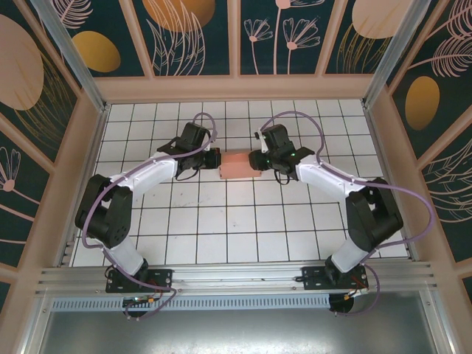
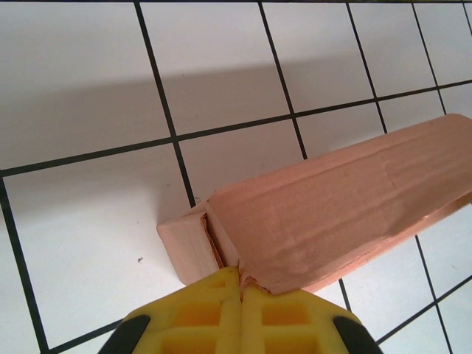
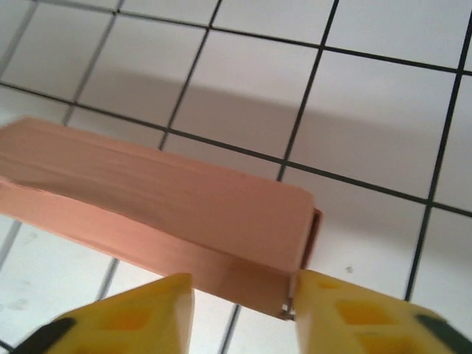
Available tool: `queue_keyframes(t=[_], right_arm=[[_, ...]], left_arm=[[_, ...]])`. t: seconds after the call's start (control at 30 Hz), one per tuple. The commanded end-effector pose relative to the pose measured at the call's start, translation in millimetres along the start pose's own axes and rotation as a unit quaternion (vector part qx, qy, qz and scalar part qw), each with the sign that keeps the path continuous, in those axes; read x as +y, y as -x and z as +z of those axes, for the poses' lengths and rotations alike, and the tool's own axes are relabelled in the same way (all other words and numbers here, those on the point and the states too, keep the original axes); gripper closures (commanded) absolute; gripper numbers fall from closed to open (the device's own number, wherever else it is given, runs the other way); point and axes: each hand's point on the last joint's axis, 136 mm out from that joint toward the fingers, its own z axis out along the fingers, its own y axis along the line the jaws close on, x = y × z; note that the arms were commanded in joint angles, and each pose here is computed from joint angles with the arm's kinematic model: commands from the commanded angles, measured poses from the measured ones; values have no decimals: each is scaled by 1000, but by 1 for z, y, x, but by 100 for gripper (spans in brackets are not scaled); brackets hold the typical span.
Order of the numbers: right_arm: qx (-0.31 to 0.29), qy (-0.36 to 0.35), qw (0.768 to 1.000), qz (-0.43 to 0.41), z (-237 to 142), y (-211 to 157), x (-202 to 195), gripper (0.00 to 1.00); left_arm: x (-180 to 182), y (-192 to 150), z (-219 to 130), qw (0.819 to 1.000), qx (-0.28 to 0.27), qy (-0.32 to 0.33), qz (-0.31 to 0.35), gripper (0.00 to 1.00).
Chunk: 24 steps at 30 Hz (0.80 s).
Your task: Fold the paper box
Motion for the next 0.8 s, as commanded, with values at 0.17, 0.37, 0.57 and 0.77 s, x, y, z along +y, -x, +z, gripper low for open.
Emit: queue_keyframes(t=[0.17,0.37,0.57,0.77], right_arm=[[-135,15,990,31,-42,59,12,36],[-122,-11,991,60,-22,60,2,36],[-74,-42,995,60,4,26,-12,36],[-51,-45,995,69,19,2,-16,37]], left_arm=[[17,-38,8,998,52,42,0,100],[12,-40,11,998,57,37,4,100],[3,-36,6,999,49,16,8,95],[-17,-22,-8,999,24,-25,6,79]])
